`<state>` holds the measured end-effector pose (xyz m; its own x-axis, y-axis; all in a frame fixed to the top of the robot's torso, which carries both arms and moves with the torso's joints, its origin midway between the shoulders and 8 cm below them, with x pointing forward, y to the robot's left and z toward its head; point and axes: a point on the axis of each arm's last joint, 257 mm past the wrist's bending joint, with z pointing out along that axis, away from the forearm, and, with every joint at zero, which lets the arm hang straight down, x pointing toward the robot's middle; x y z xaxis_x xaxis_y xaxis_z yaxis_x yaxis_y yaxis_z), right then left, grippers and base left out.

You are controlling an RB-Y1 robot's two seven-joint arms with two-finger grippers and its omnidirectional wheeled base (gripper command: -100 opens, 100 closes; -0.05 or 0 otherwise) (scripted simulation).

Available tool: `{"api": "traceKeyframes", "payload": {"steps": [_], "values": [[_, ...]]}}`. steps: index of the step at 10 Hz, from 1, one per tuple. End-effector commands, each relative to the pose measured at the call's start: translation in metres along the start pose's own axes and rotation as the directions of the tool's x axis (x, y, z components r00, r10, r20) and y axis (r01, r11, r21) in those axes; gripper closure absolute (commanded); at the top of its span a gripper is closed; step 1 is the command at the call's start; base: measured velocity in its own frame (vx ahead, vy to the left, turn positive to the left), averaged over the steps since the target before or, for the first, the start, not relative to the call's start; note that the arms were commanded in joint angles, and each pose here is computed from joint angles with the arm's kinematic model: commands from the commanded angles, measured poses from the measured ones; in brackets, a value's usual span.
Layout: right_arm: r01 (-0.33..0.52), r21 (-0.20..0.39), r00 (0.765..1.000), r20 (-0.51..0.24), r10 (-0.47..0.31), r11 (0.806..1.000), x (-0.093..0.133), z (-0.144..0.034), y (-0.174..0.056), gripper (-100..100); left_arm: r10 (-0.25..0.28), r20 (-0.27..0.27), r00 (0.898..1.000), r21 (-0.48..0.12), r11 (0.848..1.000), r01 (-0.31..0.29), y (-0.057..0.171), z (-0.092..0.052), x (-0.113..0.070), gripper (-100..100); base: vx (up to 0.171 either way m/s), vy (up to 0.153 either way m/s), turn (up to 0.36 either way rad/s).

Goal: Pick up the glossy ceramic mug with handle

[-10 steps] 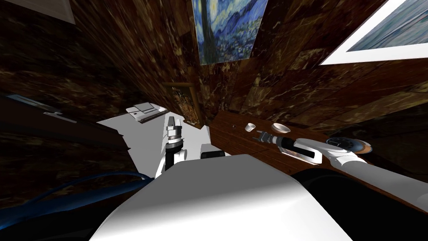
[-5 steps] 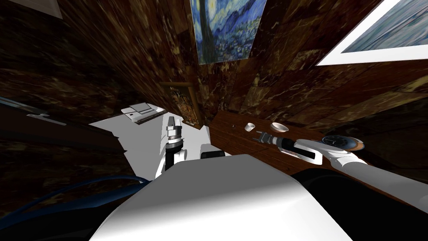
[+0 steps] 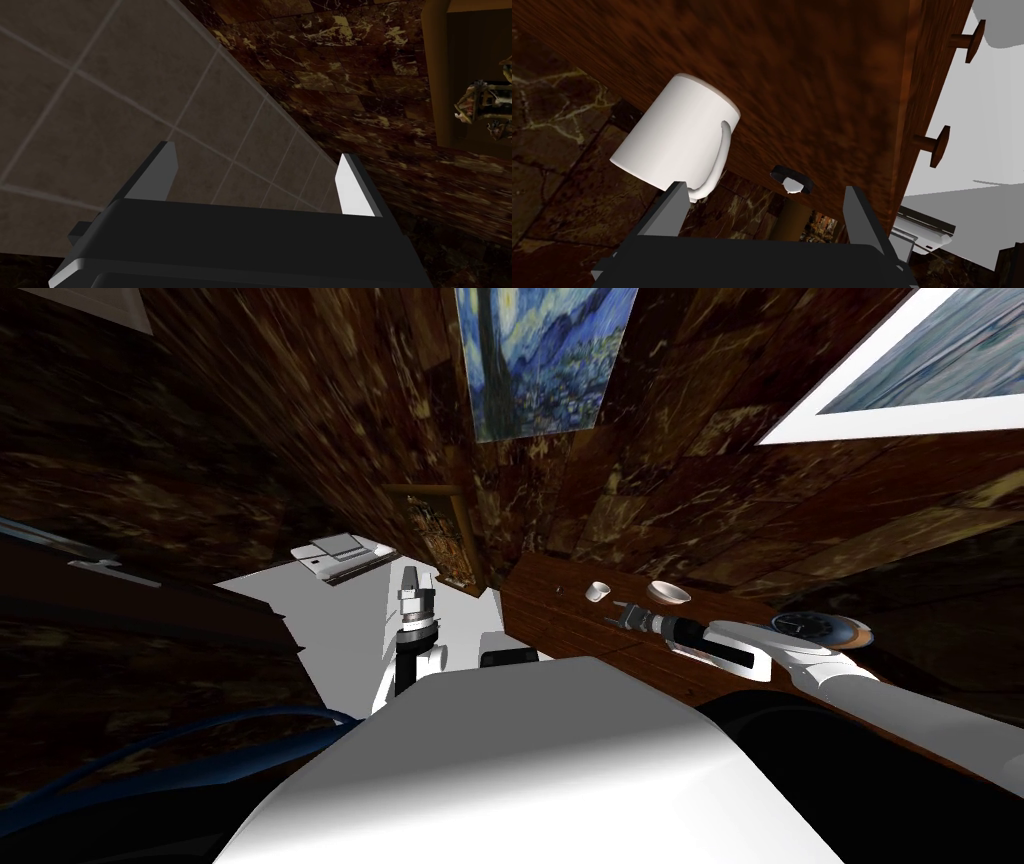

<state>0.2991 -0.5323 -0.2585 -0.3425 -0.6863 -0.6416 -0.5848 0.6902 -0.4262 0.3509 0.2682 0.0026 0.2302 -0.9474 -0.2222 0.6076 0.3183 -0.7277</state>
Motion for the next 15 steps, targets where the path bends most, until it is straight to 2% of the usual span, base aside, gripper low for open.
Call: {"api": "traceKeyframes", "payload": {"steps": [1, 3, 4, 5, 9, 10, 11, 15], "values": [[-0.008, 0.008, 1.000, -0.005, 0.008, 1.000, 0.010, 0.000, 0.002, -100, 0.000, 0.000, 1.000, 0.000, 1.000, 0.000, 0.000, 0.000, 0.000, 0, -0.001, 0.008, 0.004], [-0.017, 0.015, 1.000, -0.009, 0.018, 1.000, 0.019, 0.001, 0.006, -100, 0.000, 0.000, 1.000, 0.000, 1.000, 0.000, 0.000, 0.000, 0.000, 0, 0.000, 0.000, 0.017], [-0.014, 0.014, 1.000, -0.008, 0.014, 1.000, 0.016, 0.000, 0.004, -100, 0.000, 0.000, 1.000, 0.000, 1.000, 0.000, 0.000, 0.000, 0.000, 0, -0.009, -0.001, 0.009], [-0.015, 0.013, 1.000, -0.008, 0.015, 1.000, 0.017, 0.000, 0.004, 100, 0.000, 0.000, 1.000, 0.000, 1.000, 0.000, 0.000, 0.000, 0.000, 0, 0.000, 0.000, 0.000], [-0.015, 0.013, 1.000, -0.008, 0.015, 1.000, 0.017, 0.000, 0.004, 100, 0.000, 0.000, 1.000, 0.000, 1.000, 0.000, 0.000, 0.000, 0.000, 0, 0.000, 0.000, 0.000], [-0.015, 0.013, 1.000, -0.008, 0.015, 1.000, 0.017, 0.000, 0.004, 0, 0.000, 0.000, 1.000, 0.000, 1.000, 0.000, 0.000, 0.000, 0.000, 0, 0.000, 0.000, 0.000], [0.030, 0.056, 1.000, -0.003, -0.030, 0.998, 0.005, 0.000, -0.018, -100, 0.000, 0.000, 1.000, 0.000, 1.000, 0.000, 0.000, 0.000, 0.000, 0, -0.038, -0.065, -0.132], [0.126, 0.162, 0.992, 0.000, -0.128, 0.979, -0.024, -0.004, -0.073, -100, 0.000, 0.000, 1.000, 0.000, 1.000, 0.000, 0.000, 0.000, 0.000, 0, -0.063, -0.172, -0.110]]}}
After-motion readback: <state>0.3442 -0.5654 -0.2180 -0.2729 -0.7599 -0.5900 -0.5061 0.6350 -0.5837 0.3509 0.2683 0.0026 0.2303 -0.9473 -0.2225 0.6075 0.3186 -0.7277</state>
